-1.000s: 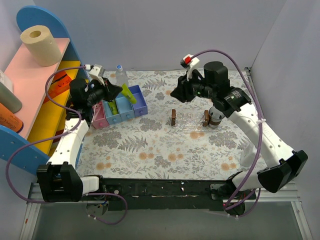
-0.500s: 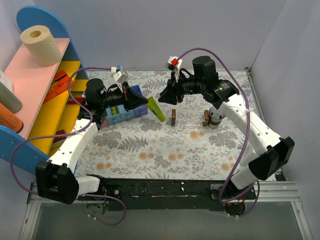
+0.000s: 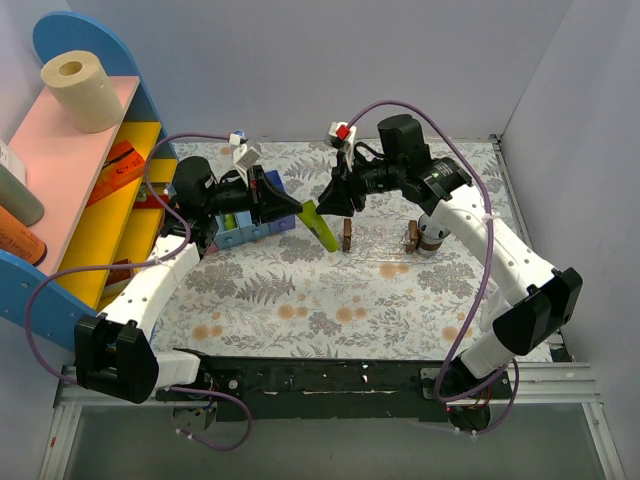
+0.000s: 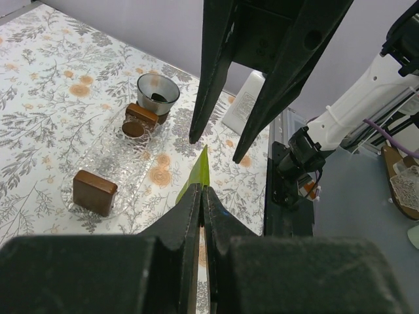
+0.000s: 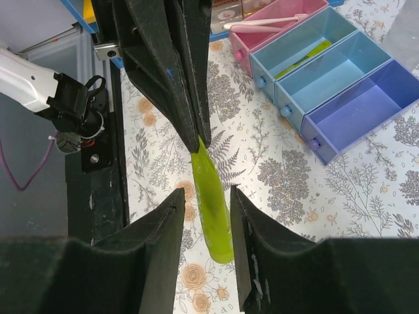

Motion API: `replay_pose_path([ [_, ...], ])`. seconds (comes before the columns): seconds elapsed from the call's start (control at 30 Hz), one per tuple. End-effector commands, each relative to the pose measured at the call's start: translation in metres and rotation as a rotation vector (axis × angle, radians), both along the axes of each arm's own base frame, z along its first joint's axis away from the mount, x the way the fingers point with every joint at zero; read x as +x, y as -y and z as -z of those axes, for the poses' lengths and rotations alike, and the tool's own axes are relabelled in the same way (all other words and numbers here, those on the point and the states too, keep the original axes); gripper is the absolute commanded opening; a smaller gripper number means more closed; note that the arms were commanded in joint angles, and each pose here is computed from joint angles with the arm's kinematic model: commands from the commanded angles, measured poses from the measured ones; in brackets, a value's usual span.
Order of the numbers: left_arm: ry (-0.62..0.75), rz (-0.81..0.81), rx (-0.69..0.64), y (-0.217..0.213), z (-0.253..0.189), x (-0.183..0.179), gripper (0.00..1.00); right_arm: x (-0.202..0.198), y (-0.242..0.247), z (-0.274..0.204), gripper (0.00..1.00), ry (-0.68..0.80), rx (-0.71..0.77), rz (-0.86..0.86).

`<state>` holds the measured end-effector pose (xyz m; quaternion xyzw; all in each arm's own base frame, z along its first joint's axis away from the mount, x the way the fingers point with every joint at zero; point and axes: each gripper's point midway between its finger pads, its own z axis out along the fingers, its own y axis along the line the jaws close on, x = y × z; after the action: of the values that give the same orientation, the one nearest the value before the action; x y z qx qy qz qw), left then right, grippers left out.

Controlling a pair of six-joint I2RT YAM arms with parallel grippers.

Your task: Prepare toiletry sets of a toothbrush and toothpaste on the tray

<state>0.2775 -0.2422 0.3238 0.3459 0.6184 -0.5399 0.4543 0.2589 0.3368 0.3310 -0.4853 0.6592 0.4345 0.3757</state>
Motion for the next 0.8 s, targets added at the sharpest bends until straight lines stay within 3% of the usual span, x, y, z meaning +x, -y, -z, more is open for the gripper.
replay_pose_path([
  [0.0,0.034,0.047,-0.012,0.004,-0.009,-0.01,0.0,-0.005,-0.01,-0.022,0.4,0.041,0.057,-0.057],
  [0.37,0.041,0.025,0.001,0.005,-0.007,-0.008,0.0,-0.013,-0.024,-0.021,0.29,0.016,0.081,-0.083],
  [0.77,0.057,0.018,0.006,0.005,-0.008,-0.009,0.0,-0.015,-0.025,-0.008,0.28,-0.025,0.053,-0.094],
])
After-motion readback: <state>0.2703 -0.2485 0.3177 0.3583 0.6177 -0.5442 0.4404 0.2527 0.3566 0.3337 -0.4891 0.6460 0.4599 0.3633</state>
